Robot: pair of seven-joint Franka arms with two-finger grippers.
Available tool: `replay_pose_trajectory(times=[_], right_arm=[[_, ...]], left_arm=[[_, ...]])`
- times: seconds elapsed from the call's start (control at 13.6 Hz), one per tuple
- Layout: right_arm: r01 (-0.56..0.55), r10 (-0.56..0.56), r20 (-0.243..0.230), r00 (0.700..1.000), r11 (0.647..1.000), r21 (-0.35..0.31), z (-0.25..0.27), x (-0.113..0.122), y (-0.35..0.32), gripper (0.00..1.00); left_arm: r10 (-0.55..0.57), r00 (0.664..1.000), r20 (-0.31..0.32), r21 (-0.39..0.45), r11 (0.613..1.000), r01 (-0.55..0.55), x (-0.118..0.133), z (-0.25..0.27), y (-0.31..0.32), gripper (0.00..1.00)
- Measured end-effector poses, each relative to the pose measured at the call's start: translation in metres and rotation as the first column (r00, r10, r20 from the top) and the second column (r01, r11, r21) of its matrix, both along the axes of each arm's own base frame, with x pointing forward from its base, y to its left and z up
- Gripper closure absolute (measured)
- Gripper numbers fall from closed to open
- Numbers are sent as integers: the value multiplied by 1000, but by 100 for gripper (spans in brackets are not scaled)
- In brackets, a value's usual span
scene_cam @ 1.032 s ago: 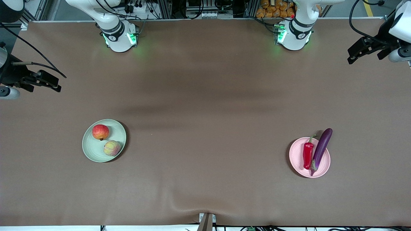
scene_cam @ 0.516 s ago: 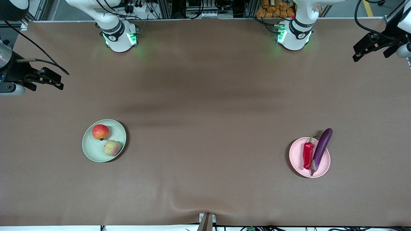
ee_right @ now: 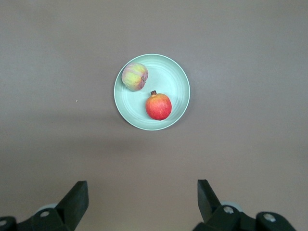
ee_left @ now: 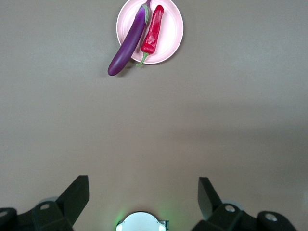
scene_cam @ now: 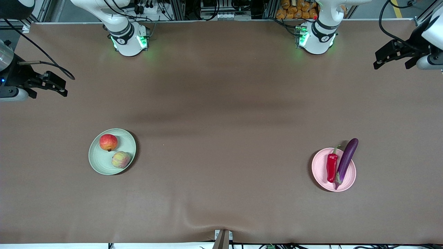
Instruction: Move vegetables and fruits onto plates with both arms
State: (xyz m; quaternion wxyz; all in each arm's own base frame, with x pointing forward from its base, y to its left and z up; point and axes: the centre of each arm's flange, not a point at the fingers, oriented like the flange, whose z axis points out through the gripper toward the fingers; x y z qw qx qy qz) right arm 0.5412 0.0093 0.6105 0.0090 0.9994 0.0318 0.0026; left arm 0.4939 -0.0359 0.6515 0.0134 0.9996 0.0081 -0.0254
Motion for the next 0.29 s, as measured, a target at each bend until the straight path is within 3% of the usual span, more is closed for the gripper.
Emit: replay_pose_trajectory(times=[0.29], right_arm=[[0,0,15,1000,1000,-2,6,1,0,0]], left_arm=[[0,1000,-9,0,1000,0,4,-5,0,0]])
